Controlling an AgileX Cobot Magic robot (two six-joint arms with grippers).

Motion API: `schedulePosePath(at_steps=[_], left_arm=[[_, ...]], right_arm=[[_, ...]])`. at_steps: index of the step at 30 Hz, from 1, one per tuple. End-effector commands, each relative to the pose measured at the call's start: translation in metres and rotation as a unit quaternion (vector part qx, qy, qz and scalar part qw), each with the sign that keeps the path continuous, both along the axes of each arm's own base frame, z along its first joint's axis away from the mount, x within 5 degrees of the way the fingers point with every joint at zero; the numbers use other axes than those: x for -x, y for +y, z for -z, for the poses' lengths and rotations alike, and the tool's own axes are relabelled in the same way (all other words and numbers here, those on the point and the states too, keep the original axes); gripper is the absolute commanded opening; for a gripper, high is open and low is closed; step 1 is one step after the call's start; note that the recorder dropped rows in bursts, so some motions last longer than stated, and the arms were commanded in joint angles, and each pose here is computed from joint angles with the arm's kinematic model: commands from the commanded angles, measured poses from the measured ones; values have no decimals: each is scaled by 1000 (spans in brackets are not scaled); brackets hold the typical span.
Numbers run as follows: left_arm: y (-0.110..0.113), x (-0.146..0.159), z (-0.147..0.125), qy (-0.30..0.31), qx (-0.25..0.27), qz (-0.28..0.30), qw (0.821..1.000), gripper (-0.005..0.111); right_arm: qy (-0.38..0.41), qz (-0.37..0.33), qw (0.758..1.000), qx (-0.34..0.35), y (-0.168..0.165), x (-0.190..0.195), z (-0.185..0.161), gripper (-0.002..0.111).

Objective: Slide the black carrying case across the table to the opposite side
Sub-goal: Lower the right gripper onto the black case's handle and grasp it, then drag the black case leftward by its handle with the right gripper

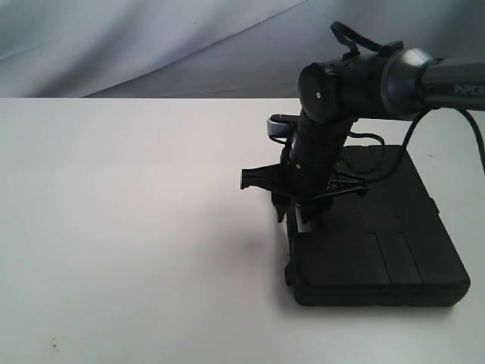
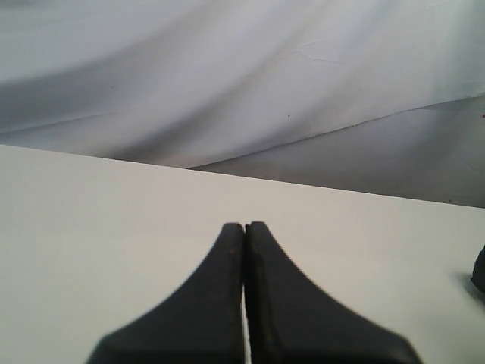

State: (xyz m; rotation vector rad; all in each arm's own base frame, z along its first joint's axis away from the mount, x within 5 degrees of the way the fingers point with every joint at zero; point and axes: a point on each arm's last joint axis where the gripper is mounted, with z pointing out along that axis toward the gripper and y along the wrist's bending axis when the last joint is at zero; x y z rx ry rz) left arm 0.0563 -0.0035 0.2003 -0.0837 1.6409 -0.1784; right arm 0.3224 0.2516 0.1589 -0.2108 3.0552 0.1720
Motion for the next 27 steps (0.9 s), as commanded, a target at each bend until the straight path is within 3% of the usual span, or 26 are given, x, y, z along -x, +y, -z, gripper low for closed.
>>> schedulePosePath(at_steps=[1,12,17,21,27], left_arm=[[0,0,1,-1,-1,1,1000,0],[0,0,1,-1,-1,1,1000,0],[0,0,1,-1,-1,1,1000,0],[0,0,1,-1,-1,1,1000,0],[0,0,1,-1,-1,1,1000,0]], right_arm=[[-22,4,1000,-6,4,-5,2,37],[-13,8,1000,22,3,-9,29,35],[-12,10,1000,25,3,-9,32,20],[-13,12,1000,26,3,-9,32,0],[-13,14,1000,25,3,-9,32,0]])
